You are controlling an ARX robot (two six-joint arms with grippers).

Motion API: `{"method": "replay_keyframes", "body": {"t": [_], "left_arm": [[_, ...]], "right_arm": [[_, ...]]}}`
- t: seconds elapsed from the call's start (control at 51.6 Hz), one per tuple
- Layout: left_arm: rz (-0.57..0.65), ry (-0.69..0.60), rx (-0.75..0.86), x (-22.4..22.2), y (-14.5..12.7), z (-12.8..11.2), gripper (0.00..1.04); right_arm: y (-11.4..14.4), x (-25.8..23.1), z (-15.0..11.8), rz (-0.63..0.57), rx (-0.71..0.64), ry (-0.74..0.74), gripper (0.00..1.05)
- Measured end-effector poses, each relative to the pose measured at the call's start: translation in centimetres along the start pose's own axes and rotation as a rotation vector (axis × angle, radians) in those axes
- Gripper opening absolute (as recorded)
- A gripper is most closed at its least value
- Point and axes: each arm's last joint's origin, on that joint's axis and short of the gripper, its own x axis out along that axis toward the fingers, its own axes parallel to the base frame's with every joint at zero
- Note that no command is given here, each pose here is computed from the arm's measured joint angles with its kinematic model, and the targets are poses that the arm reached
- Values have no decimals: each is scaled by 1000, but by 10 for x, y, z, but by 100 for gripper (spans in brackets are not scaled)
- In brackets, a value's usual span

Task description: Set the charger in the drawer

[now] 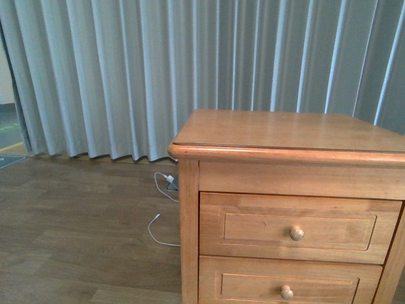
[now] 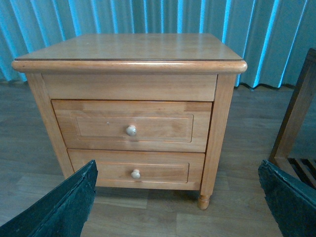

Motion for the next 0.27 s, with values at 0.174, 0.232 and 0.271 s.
{"method": "replay_keyframes", "body": {"t": [0.174,0.232,0.271], "left_arm": [[0,0,0,0,0,0,99],[0,0,0,0,0,0,99],[0,0,0,0,0,0,99]], "right_arm": [[0,0,0,0,0,0,97],[0,0,0,0,0,0,97],[0,0,0,0,0,0,97]]}}
